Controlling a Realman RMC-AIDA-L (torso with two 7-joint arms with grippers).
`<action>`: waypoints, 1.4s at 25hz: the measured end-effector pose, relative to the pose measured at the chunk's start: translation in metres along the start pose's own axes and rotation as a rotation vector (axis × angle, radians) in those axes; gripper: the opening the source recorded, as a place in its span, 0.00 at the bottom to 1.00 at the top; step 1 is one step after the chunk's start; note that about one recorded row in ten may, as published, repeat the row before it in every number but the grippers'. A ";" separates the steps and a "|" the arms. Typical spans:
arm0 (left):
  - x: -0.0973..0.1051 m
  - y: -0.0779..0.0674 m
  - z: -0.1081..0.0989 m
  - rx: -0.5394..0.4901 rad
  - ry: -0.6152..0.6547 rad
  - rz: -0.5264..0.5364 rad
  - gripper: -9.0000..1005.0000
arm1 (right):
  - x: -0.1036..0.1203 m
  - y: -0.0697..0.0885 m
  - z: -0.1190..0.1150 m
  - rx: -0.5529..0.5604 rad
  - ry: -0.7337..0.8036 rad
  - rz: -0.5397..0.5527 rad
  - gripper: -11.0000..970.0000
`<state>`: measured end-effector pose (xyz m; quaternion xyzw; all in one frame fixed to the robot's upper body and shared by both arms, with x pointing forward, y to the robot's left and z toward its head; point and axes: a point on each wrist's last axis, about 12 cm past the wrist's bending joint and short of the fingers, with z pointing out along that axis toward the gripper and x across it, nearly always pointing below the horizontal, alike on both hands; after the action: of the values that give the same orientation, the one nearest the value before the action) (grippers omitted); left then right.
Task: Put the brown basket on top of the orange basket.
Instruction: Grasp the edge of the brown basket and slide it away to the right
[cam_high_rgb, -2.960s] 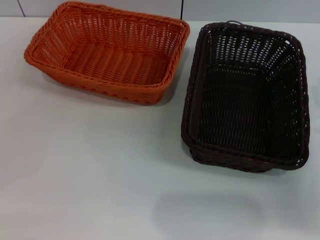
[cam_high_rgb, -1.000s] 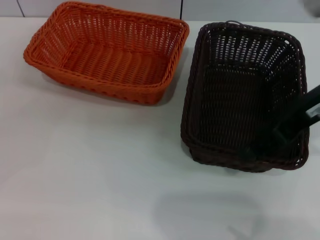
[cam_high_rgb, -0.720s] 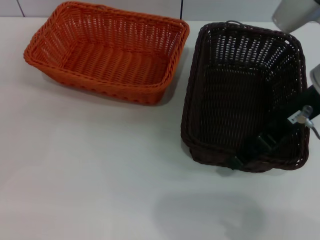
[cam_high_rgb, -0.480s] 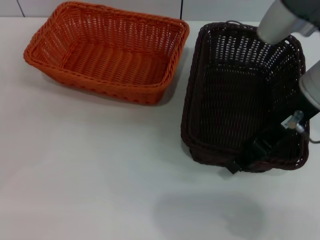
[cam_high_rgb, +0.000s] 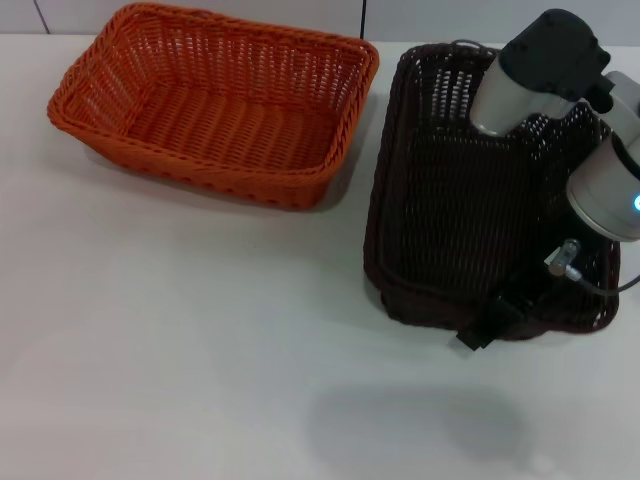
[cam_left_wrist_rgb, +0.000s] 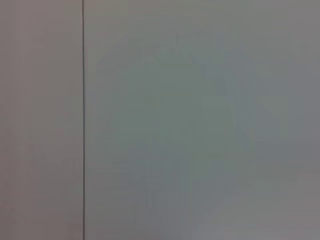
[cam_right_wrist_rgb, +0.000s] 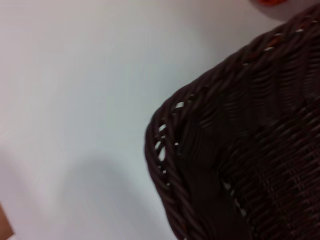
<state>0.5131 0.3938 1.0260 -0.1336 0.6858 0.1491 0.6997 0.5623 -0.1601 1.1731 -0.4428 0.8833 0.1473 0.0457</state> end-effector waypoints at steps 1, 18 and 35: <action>0.000 0.000 0.000 0.000 0.000 -0.002 0.77 | -0.001 0.001 0.000 0.011 -0.004 -0.013 0.81; -0.001 -0.004 0.002 0.009 -0.004 -0.013 0.77 | -0.019 0.014 -0.021 0.176 -0.137 -0.178 0.33; -0.001 0.001 0.001 0.001 -0.004 -0.007 0.77 | -0.038 0.038 -0.084 0.302 -0.341 -0.280 0.15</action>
<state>0.5138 0.3951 1.0270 -0.1352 0.6842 0.1466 0.7015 0.5589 -0.1345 1.2694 -0.5174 0.8050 0.0787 0.2794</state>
